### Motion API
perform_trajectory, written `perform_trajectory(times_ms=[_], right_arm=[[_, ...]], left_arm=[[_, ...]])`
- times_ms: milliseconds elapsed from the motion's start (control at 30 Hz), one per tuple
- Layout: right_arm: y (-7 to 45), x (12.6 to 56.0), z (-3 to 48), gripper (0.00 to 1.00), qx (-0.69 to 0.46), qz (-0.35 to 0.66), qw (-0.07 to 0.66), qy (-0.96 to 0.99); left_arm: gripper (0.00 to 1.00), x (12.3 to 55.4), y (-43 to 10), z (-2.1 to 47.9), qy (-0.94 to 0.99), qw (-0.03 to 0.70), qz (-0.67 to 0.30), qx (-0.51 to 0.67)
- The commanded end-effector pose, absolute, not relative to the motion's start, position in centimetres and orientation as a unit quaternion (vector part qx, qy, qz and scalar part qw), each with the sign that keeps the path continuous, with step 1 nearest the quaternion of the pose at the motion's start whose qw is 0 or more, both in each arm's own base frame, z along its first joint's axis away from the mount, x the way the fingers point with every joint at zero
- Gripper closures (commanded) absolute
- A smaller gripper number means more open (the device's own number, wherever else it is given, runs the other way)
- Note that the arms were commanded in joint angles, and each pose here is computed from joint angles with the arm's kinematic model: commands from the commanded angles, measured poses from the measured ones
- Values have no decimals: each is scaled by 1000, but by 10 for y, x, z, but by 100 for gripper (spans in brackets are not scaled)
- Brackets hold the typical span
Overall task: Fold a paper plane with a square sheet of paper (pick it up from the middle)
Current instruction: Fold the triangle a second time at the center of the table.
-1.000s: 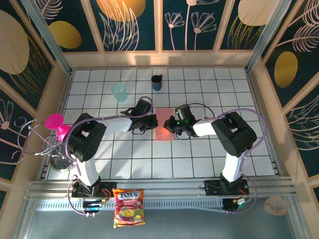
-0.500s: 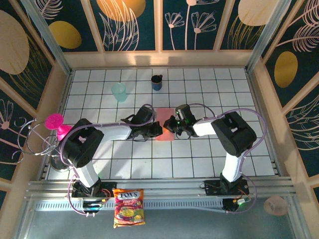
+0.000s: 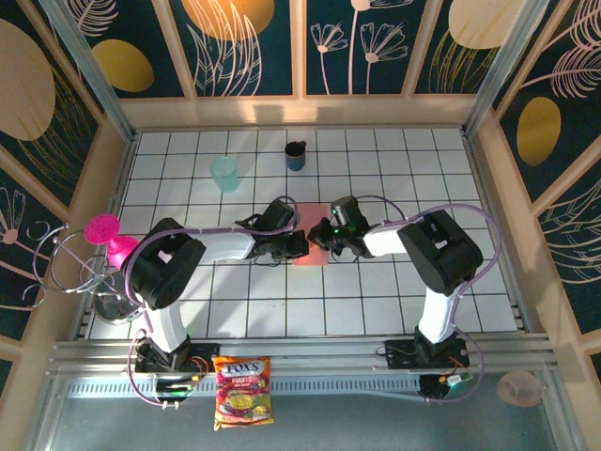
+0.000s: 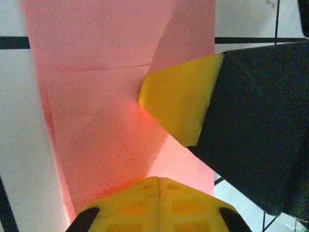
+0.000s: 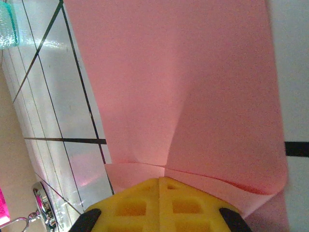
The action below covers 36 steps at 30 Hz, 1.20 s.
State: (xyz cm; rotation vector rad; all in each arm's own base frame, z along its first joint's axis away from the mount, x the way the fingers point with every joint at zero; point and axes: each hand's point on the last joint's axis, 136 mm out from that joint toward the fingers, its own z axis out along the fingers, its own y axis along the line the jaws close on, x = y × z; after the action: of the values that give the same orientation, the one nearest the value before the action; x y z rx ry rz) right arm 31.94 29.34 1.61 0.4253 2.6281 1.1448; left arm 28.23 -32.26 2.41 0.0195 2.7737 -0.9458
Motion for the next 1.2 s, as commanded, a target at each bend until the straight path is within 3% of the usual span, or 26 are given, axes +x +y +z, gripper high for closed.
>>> perform_trajectory(times_ms=[0,767,1167], right_arm=[[261,292,-42,100,185,299,64,934],[247,285,-55,100,187,274,52,942],[245,286,-53,100,184,271,54,943]], left_arm=[[100,276,-321,16,948,90,-303,31],[100,261,-286,-6,973,76,-204,73],[100,218,-237,-7,984,31,-133,118]])
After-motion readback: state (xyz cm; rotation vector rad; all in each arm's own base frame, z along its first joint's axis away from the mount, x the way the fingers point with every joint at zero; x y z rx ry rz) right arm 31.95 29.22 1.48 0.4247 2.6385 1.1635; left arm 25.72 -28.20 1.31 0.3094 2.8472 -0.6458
